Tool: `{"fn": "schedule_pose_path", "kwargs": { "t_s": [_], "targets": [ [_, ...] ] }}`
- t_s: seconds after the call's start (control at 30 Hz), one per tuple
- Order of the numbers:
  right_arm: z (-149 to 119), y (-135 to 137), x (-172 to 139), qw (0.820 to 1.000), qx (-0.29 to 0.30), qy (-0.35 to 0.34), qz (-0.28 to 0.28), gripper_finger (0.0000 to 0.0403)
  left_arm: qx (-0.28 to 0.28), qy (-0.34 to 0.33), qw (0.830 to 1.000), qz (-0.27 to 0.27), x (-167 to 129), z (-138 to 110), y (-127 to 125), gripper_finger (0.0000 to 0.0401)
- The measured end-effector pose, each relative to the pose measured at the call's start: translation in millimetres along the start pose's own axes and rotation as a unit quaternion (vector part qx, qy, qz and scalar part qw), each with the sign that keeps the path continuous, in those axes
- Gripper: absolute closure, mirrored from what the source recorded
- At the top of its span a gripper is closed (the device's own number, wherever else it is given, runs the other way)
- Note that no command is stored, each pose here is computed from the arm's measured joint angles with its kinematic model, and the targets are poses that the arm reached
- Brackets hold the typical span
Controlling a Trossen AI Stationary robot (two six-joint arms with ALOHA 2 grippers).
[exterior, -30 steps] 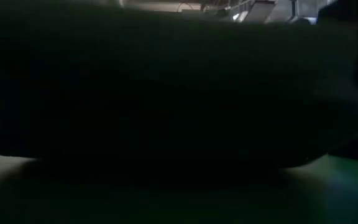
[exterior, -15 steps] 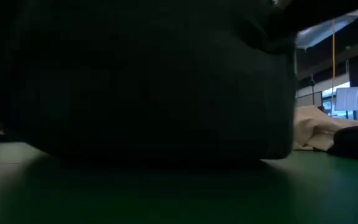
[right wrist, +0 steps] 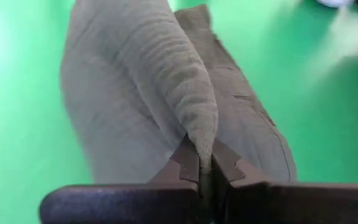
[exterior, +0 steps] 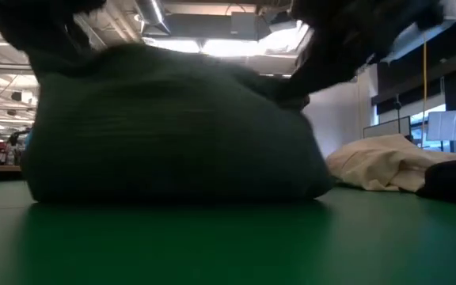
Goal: Fold laundry
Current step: Fold the green polo shirt
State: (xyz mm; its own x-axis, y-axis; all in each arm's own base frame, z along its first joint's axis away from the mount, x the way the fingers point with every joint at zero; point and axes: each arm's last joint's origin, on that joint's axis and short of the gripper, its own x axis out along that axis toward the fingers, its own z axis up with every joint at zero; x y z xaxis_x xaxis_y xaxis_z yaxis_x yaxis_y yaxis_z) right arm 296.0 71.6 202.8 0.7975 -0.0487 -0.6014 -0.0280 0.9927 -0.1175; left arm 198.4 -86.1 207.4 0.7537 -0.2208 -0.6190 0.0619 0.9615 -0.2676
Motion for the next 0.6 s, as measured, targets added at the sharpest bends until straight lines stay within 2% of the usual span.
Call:
{"fn": "schedule_pose_path", "kwargs": {
  "t_s": [0.17,0.37,0.53,0.6],
  "targets": [
    [-14.7,-44.7,12.1,0.998,0.05,-0.015,-0.038,0.0403,-0.042,-0.009,0.998,0.041,-6.9,-16.3,36.2,0.0399],
    [-19.9,-91.2,19.6,0.99,0.097,-0.024,-0.099,0.0403,-0.099,-0.025,0.991,0.088,-10.2,-31.9,72.2,0.0399],
    [-28.7,-112.4,38.9,0.989,0.119,-0.04,-0.083,0.0403,-0.14,-0.021,0.985,0.102,-10.7,-38.3,91.8,0.0399],
    [-33.8,-114.2,48.4,0.989,0.121,-0.029,-0.076,0.0403,-0.147,-0.02,0.984,0.093,-11.3,-37.7,94.6,0.0399]
  ]
}}
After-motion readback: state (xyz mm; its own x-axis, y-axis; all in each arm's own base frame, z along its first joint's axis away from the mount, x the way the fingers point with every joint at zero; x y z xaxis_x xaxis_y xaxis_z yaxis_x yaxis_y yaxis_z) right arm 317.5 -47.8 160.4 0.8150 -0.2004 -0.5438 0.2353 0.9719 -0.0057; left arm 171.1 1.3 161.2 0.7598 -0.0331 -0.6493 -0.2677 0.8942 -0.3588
